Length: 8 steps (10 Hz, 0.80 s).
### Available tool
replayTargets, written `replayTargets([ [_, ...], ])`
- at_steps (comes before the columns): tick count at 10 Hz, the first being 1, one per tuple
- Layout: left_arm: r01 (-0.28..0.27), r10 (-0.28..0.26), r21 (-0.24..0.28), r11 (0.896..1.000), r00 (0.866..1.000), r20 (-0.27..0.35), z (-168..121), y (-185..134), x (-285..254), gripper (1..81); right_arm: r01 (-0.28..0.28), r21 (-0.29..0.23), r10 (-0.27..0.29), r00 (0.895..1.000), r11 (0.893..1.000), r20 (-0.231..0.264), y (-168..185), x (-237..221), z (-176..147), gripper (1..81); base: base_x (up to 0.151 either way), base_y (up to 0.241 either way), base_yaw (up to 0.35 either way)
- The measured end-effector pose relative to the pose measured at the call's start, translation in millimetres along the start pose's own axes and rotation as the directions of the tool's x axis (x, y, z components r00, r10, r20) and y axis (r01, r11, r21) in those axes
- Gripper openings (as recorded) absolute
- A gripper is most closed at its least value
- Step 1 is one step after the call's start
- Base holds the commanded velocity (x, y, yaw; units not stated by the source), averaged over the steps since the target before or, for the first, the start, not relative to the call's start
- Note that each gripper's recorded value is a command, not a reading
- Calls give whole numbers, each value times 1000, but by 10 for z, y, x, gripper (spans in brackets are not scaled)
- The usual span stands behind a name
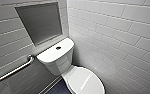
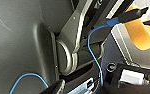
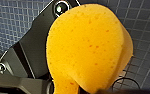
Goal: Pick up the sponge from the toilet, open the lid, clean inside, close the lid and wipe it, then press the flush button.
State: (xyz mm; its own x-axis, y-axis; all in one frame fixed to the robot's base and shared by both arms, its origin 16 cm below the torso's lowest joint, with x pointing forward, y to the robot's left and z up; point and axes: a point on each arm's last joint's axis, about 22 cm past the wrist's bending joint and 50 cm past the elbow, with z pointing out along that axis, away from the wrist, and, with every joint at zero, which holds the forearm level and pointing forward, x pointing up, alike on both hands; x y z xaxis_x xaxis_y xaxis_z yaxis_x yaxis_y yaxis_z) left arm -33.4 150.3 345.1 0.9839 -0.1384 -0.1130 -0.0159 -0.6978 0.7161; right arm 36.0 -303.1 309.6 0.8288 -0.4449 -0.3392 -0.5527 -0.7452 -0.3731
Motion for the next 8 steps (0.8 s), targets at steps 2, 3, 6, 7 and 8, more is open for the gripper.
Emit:
replayTargets([
  [2, -17, 18, 36, 999, 1000, -6, 20, 14, -70, 811, 32, 38, -32, 999, 999, -9, -210, -305, 120, 10, 0, 0, 0],
  [3, -27, 27, 56, 998, 1000, -8, 26, 16, -103, 811, 48, 49, -47, 999, 998, -20, -268, -403, 119, 10, 0, 0, 0],
  [6, -25, 26, 64, 998, 1000, -8, 25, 208, -261, 811, 64, 23, -64, 998, 998, -2, -156, -898, 74, 10, 0, 0, 0],
  [7, -20, 20, 76, 997, 1000, 0, -46, 205, -349, 811, 65, 19, -65, 998, 998, -5, -157, -983, 52, 10, 0, 0, 0],
  [8, -14, 13, 93, 996, 1000, 14, -121, 184, -460, 811, 63, 16, -63, 998, 998, -6, -154, -1071, 20, 10, 0, 0, 0],
])
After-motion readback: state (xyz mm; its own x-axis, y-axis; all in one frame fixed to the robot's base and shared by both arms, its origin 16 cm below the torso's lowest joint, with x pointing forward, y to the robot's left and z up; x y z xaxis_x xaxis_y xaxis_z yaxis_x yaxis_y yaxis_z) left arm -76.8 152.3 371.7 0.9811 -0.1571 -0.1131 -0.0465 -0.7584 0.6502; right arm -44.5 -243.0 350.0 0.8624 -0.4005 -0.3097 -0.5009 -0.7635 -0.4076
